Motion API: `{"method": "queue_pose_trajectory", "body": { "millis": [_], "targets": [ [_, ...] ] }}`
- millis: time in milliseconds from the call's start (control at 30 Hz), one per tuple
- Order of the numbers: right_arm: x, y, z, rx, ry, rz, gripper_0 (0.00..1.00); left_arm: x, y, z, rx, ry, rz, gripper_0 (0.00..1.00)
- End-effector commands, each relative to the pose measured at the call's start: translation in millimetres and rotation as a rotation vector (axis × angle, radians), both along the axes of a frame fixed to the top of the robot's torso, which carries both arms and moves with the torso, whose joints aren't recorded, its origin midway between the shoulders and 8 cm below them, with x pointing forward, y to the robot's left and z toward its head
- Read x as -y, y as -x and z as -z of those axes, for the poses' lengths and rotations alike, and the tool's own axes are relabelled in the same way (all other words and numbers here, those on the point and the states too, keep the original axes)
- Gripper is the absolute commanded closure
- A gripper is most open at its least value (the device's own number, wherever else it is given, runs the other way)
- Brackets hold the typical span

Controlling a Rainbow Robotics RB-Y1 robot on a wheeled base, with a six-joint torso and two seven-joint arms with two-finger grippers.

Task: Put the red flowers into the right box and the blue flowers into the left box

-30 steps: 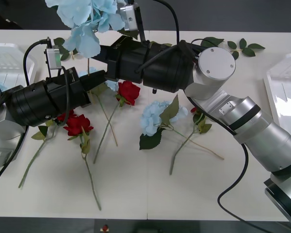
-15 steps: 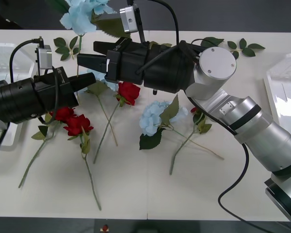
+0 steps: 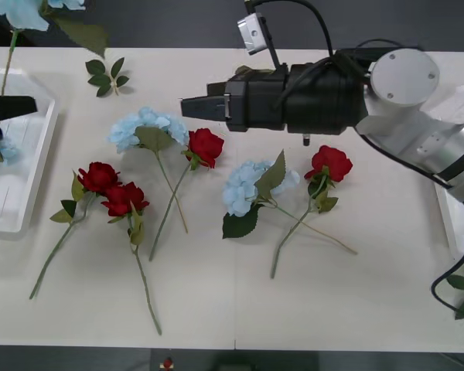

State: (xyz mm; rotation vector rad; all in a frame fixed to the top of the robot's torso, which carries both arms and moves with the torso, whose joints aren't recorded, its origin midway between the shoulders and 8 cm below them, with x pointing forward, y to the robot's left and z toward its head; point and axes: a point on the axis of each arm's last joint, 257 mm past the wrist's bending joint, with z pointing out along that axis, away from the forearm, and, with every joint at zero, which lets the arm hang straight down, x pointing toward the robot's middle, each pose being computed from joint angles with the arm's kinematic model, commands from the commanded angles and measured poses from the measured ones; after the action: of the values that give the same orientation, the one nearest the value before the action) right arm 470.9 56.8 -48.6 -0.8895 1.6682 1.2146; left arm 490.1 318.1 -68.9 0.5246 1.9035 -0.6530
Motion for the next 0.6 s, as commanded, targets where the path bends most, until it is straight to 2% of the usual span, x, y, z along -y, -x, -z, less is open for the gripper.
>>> {"method": "queue_pose_trajectory", "body": {
  "millis": [33, 67, 200, 367, 600],
  "targets": [
    [23, 1, -24, -0.034, 0.063, 0.021, 0.00, -37, 4, -12, -0.073, -0.046, -0.111, 1.00],
    [43, 0, -14, -0.099, 0.137, 0.056, 0.00, -67, 4, -4, -0.126, -0.090, -0.201, 1.00],
    [89, 1, 11, -0.211, 0.296, 0.150, 0.00, -133, 0, 7, -0.172, -0.234, -0.419, 1.00],
    [147, 10, 41, -0.353, 0.489, 0.281, 0.00, -205, -4, 2, -0.150, -0.386, -0.678, 1.00],
    [204, 14, 72, -0.623, 0.589, 0.513, 0.00, -262, -17, 8, -0.090, -0.483, -0.854, 1.00]
  ]
}}
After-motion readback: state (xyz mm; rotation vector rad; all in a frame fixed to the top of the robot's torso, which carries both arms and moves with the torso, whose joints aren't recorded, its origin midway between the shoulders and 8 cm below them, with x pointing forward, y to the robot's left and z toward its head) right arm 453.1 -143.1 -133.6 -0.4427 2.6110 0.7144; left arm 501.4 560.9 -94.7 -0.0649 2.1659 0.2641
